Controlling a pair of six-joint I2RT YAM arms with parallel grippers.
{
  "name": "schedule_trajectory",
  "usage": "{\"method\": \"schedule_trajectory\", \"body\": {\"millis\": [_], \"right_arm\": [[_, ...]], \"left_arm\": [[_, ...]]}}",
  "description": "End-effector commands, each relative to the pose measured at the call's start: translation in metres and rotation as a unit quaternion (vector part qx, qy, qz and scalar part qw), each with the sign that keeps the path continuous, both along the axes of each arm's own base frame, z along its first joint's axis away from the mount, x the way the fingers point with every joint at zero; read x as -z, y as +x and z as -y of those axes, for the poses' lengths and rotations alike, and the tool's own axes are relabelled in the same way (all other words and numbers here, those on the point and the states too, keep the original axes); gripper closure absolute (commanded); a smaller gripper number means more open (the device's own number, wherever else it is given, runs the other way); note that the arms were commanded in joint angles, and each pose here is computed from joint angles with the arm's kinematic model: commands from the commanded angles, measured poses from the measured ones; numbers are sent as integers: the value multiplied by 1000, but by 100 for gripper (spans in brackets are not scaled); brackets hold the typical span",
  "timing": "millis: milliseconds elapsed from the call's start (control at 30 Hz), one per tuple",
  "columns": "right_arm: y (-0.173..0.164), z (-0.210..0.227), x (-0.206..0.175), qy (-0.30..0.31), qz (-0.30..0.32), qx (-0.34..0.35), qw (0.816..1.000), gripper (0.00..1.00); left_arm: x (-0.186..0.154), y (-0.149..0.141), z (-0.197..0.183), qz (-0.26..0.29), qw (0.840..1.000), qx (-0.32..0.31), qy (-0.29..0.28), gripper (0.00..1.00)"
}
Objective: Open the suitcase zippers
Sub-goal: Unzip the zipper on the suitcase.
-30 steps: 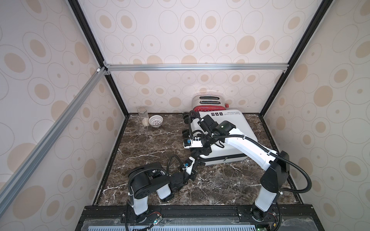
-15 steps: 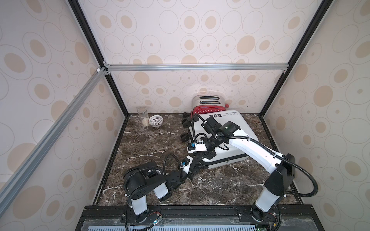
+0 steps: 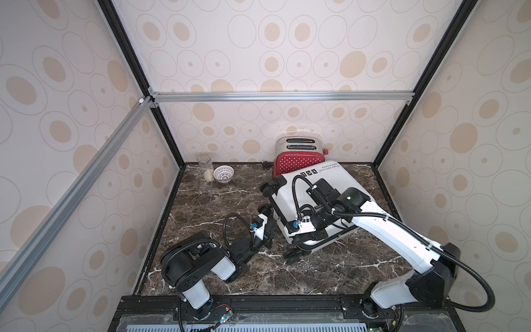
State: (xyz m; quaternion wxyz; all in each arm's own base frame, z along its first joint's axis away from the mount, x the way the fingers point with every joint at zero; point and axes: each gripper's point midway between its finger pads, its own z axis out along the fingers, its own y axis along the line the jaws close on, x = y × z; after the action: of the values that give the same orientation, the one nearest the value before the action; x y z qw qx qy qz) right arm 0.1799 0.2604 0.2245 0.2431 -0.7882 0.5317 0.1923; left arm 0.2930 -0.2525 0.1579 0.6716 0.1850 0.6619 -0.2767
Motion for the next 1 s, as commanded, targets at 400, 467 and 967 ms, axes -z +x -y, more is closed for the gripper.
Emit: {"method": "schedule_trajectory", "body": {"millis": [400,467,967], "right_arm": [[-60,36,-52,92,-23,-2,995,100],[-68,39,-54,100,-29,-7,995,100],[-87,46,-64,156,-11,-30,987,100]], "left_arm": [[-26,72,-34,4,1000,-26,-5,100],[-29,82,-30,3,1000,-10,2,100],[-25,111,24,-25,980,194,27,100]]}}
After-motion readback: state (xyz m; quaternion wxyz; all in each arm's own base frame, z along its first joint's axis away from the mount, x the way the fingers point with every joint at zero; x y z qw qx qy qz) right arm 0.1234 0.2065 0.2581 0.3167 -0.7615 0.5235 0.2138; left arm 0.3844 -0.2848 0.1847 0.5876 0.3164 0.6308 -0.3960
